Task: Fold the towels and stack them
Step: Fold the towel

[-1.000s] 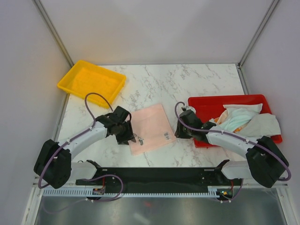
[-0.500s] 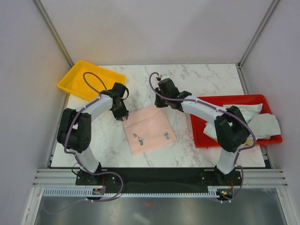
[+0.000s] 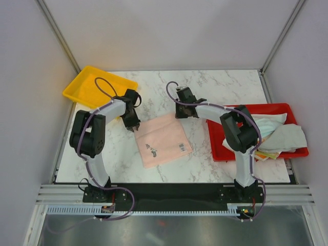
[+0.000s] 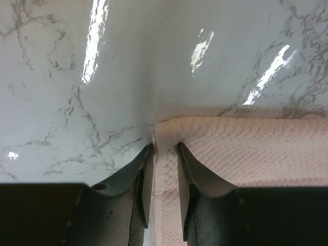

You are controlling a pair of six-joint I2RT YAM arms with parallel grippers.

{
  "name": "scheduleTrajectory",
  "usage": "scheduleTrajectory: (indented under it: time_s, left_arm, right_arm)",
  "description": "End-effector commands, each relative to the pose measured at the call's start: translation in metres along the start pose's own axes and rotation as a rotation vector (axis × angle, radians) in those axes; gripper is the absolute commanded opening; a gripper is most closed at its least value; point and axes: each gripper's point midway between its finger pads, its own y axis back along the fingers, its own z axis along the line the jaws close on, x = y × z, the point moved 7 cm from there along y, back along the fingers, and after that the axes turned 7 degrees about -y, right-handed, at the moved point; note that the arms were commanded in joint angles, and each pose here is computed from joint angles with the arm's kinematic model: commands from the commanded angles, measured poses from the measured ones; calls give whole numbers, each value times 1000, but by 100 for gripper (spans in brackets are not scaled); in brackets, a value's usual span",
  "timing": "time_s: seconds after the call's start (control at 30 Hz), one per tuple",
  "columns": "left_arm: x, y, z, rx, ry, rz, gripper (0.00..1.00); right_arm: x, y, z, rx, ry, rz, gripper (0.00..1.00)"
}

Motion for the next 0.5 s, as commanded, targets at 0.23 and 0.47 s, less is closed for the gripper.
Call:
scheduleTrajectory:
  time_s: [0.23, 0.47]
  left_arm:
    - [-59, -24, -45, 160, -94, -97, 33]
    - [-87, -21, -89, 338, -197, -127, 34]
  right_arm:
    - [-24, 7, -33, 111, -151, -128, 13]
    - [-29, 27, -35, 132, -233, -185, 13]
